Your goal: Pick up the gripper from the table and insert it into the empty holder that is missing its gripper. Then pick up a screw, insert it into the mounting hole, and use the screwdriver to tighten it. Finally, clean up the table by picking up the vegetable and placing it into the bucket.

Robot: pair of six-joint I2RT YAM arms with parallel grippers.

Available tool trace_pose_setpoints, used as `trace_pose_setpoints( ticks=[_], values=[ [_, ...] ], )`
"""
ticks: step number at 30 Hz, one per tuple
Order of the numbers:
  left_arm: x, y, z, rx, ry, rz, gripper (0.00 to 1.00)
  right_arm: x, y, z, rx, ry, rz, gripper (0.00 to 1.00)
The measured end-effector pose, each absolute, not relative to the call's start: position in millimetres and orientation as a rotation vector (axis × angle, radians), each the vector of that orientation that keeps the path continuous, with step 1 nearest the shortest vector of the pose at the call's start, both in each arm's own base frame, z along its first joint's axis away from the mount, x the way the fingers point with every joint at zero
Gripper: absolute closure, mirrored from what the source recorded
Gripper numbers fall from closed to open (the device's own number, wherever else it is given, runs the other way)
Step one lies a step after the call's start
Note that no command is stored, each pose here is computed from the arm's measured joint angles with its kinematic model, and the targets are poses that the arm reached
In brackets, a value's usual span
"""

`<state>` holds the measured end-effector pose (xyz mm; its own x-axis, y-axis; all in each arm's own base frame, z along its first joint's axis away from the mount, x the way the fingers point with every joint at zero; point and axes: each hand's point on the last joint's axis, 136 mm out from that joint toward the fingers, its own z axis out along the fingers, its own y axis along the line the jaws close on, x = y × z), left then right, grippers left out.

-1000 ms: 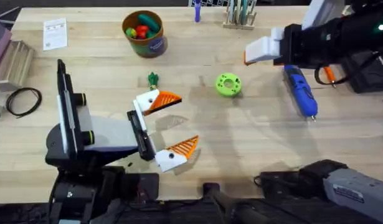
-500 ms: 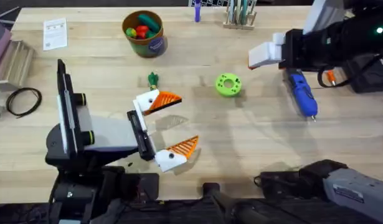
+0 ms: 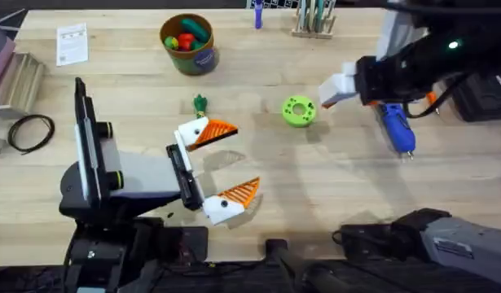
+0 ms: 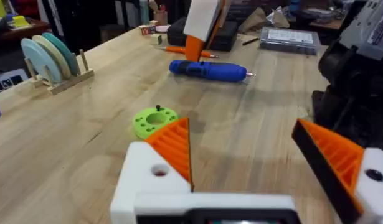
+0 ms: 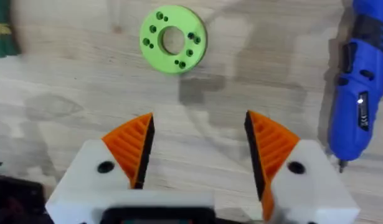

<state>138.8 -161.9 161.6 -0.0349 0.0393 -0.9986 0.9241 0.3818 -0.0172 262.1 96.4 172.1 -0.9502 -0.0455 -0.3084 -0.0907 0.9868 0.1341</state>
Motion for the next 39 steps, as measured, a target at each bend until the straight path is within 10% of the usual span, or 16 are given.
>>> trace_pose_setpoints(
  ticks=[39],
  values=[
    [138.8, -161.9, 161.5, 0.934, 1.422, -0.912, 0.015, 312.3, 128.3, 110.5, 0.601, 2.925, 0.066, 0.192]
  ],
)
